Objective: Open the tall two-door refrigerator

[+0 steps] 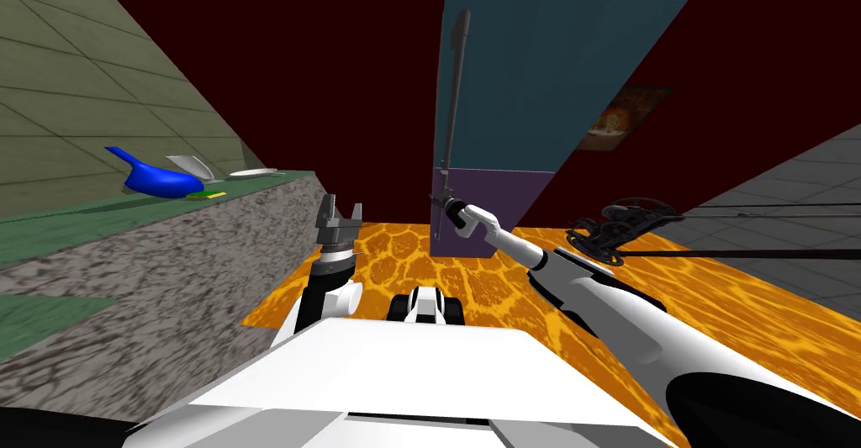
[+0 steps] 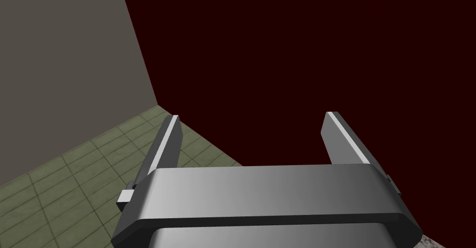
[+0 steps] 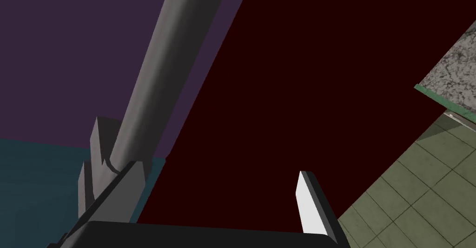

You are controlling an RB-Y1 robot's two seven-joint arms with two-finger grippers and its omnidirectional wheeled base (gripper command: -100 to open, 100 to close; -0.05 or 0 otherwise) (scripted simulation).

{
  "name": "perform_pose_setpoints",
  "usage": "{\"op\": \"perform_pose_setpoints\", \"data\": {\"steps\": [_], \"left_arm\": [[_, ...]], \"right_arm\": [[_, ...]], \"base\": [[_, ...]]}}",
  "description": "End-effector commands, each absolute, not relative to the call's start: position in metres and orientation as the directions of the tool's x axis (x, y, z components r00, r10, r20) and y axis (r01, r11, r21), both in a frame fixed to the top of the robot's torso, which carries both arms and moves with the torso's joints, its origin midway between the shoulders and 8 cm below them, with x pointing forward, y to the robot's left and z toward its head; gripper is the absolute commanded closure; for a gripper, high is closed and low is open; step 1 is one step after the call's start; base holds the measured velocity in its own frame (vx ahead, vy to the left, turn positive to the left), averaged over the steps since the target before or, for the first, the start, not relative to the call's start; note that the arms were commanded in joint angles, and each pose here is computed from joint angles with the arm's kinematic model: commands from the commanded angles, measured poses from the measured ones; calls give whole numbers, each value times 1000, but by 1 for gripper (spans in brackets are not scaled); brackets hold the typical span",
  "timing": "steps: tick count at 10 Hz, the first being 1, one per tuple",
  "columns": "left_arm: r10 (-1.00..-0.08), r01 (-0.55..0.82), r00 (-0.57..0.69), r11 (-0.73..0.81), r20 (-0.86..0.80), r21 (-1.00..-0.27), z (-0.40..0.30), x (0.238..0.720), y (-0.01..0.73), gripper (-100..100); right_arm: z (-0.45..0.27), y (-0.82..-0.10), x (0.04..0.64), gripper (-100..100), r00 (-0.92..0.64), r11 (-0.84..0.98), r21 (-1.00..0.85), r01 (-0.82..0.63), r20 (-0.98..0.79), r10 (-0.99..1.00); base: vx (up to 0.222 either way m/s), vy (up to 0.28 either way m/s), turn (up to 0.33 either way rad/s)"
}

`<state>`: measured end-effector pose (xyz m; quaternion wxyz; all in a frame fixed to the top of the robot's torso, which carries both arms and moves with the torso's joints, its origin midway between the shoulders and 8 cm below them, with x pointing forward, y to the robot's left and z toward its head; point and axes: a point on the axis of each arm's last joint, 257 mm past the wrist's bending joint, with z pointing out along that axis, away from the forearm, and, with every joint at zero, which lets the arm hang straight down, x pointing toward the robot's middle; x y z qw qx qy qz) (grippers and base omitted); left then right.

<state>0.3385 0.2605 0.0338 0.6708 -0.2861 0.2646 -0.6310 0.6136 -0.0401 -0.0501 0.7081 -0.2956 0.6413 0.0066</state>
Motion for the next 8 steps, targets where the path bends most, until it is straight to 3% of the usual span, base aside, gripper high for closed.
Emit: {"op": "perform_pose_setpoints", "data": {"steps": [1, 6, 8], "left_arm": [[-998, 695, 64, 40, 6, -718, 34, 338, 260, 0], [-998, 695, 63, 40, 6, -718, 34, 338, 260, 0], [-998, 695, 64, 40, 6, -718, 34, 338, 261, 0]], "right_arm": [[-37, -66, 638, -100, 197, 790, -539, -290, -842, -502], [-6, -112, 666, -100, 198, 717, -683, -141, -729, -656], [-11, -109, 665, -100, 198, 723, -673, -156, -738, -645]], "base": [[-9, 126, -113], [-1, 109, -70], [0, 13, -4]]}}
